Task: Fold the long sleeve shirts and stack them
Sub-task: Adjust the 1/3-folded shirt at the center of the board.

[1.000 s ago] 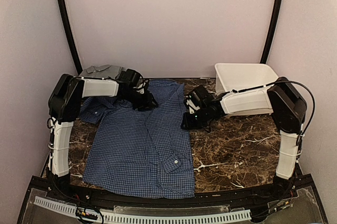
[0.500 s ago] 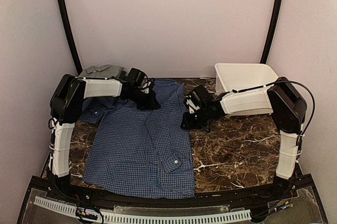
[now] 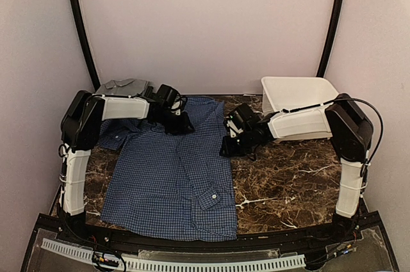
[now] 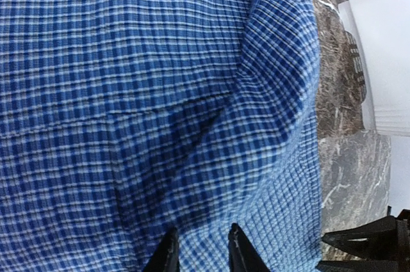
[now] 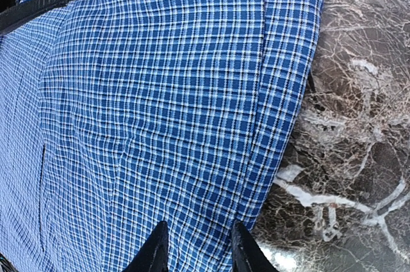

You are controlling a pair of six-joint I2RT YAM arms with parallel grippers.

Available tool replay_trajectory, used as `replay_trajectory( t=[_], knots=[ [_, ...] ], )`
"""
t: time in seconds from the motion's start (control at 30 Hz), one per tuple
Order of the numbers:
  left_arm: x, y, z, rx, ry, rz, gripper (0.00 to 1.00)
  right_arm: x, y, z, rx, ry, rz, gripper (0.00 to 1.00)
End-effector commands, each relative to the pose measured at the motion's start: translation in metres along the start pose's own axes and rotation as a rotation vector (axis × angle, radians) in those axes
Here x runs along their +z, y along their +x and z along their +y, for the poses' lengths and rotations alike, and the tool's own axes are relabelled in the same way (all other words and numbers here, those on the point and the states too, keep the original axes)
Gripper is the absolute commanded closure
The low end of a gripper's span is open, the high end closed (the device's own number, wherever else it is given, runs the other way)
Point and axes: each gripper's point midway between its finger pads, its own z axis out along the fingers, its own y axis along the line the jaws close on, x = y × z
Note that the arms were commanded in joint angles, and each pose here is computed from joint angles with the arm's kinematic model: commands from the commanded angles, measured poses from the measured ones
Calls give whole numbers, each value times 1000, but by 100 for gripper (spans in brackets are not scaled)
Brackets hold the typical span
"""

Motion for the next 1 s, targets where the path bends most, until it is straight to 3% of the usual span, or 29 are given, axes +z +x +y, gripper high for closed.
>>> replay_trajectory(
  t=[0.0,0.27,0.6,0.77,0.97],
  knots=[
    [-24,-9,18,-33,-75,-33,71,-7,-7,8,-16,-15,-39,69],
    [-16,-1,8,-51,57,39,57,-8,-4,6,-9,-11,-38,69],
    [-9,6,-3,-49,118,77,60,-10,-4,5,-4,-10,-43,69],
    [-7,2,8,-44,48,57,67,-11,-3,5,-5,-10,-46,69],
    [-3,-3,20,-26,-24,33,66,-12,-3,5,-3,-11,-47,69]
  ],
)
